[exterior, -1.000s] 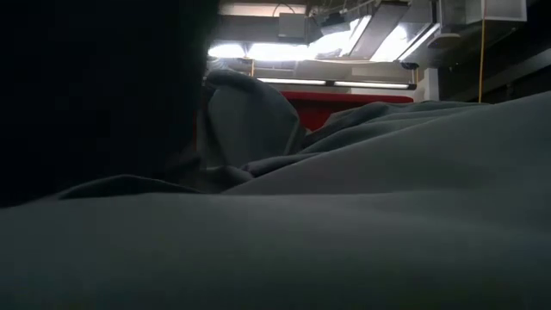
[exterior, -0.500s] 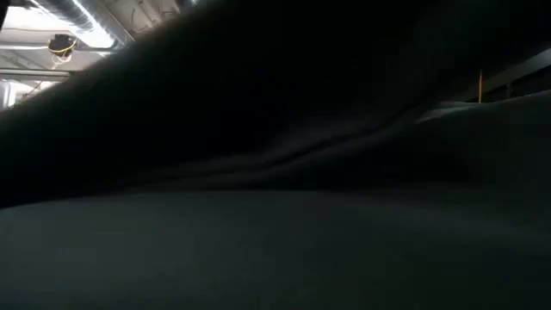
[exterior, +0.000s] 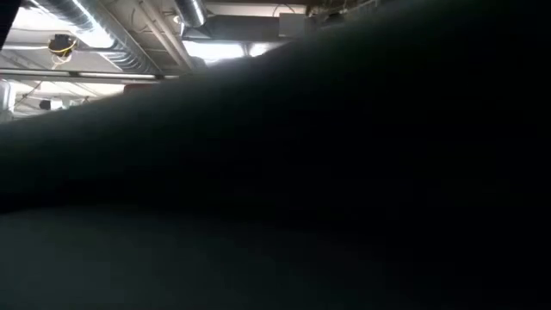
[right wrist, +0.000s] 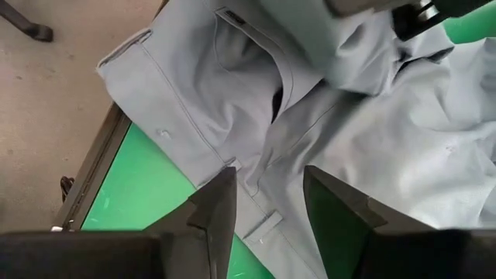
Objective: Fold Laundry from Bin
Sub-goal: Fold the blue pants on top of the blue shirt
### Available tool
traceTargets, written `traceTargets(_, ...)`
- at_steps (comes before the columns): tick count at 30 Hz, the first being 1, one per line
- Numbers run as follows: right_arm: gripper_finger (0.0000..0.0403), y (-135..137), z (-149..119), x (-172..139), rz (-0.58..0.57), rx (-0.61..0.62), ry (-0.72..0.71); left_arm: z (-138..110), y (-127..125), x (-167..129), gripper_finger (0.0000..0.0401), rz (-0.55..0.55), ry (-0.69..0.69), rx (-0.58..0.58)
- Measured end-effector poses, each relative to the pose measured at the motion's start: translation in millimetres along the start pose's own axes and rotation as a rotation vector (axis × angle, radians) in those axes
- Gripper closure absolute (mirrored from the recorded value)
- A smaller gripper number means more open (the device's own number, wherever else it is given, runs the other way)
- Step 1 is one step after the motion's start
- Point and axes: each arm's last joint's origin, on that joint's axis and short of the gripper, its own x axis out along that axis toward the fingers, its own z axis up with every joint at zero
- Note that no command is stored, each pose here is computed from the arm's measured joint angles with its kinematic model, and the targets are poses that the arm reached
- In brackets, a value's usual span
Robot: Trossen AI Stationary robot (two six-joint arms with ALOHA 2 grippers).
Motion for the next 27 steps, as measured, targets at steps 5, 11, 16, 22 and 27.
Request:
traceTargets(5, 0.0251, 0, 0, 0, 0.0, 0.0, 0.001, -3, 9, 5, 0.0392, 0.033, -0.02, 0.048)
traceTargets(11, 0.0251, 0, 0, 0, -0.001, 0.0, 0.001, 1, 5, 4, 0.0379, 0.029, -0.116, 0.165)
traceTargets(16, 0.0251, 0, 0, 0, -0.001, 0.0, 0.001, -2, 3, 4, 0.0378, 0.036, -0.135, 0.308)
traceTargets(22, 0.0251, 0, 0, 0, -0.002, 0.0, 0.001, -11, 0, 4, 0.0348, 0.034, -0.117, 0.427)
traceTargets(27, 0.0251, 0, 0, 1, -0.002, -0.001, 0.001, -10, 0, 4, 0.0297, 0.041, -0.118, 0.518)
